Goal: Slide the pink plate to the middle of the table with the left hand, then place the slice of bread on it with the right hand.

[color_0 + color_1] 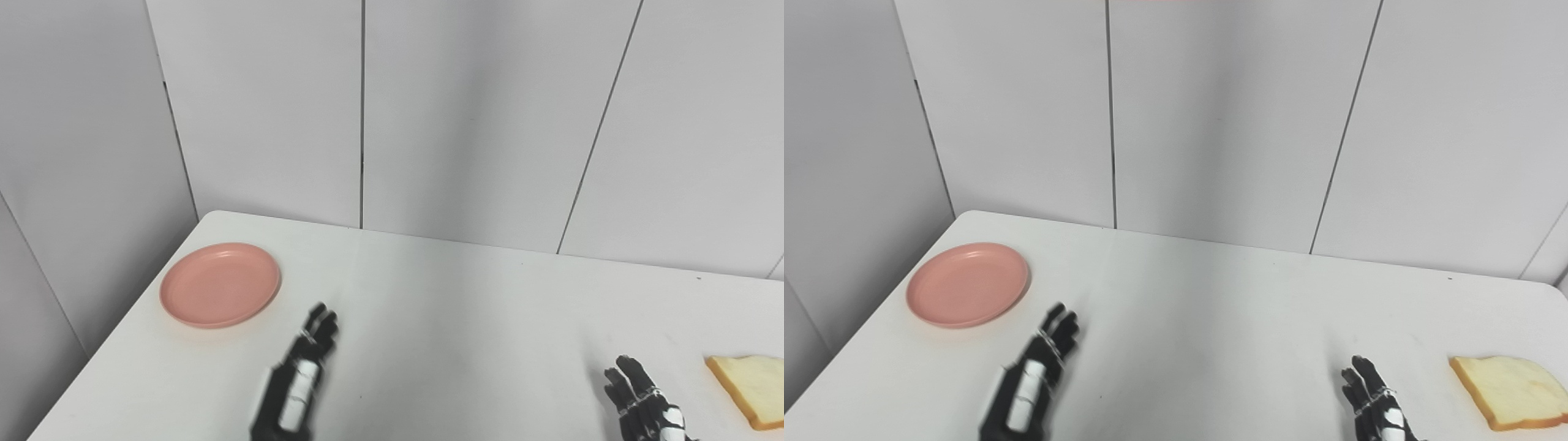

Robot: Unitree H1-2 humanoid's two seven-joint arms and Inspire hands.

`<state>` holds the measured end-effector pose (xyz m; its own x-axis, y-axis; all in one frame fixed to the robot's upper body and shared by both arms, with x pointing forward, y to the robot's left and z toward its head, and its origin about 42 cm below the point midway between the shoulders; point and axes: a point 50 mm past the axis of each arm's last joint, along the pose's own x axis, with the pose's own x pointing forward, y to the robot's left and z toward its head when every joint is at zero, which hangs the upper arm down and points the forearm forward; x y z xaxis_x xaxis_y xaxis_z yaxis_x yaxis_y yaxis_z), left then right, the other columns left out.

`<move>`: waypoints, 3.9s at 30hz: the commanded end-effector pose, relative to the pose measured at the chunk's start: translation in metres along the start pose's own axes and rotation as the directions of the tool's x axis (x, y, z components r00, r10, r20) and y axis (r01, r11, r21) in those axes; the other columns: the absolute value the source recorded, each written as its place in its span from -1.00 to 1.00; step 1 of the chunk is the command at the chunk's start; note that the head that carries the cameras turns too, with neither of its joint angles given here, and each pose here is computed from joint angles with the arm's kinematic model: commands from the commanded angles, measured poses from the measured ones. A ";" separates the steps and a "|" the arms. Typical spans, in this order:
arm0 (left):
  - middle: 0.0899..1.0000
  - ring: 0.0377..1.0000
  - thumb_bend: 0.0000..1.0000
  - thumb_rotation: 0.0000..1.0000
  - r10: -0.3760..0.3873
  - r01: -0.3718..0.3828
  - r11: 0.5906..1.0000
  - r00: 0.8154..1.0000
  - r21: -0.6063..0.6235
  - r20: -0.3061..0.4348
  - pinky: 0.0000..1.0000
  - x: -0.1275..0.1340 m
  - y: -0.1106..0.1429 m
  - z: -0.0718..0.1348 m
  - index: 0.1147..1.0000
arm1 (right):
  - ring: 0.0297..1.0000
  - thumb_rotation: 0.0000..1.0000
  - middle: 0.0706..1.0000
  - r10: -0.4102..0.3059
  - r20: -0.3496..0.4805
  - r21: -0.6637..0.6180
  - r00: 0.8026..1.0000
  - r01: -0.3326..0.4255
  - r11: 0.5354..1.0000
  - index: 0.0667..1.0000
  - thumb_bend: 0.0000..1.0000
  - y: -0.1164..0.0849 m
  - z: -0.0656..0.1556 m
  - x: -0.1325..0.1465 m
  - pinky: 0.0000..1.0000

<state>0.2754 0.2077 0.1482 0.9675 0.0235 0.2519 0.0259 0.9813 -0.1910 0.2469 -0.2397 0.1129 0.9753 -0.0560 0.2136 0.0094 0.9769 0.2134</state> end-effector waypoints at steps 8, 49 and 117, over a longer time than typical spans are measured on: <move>0.75 0.77 0.89 0.59 -0.022 0.010 0.998 0.980 0.061 0.197 0.80 0.085 0.035 0.058 0.75 | 0.71 0.78 0.72 -0.038 -0.099 0.015 0.994 0.039 0.999 0.54 0.52 0.001 -0.029 -0.025 0.73; 0.74 0.76 0.68 0.47 0.252 -0.304 0.883 0.950 0.356 0.185 0.59 0.229 0.223 0.097 0.68 | 0.64 0.72 0.61 -0.031 -0.108 0.016 0.994 0.033 0.999 0.56 0.60 0.004 -0.028 -0.028 0.65; 0.86 0.87 0.75 0.41 0.128 -0.116 0.988 0.985 0.100 -0.118 0.65 0.208 0.173 -0.013 0.76 | 0.64 0.76 0.58 -0.040 -0.113 0.003 0.993 0.041 0.999 0.61 0.40 0.011 -0.018 -0.038 0.66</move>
<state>0.4730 0.3800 0.1346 0.9850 0.1647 0.0521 -0.1550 0.9757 -0.1548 0.2361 -0.2374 0.1184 0.9735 -0.0731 0.2168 0.0322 0.9819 0.1867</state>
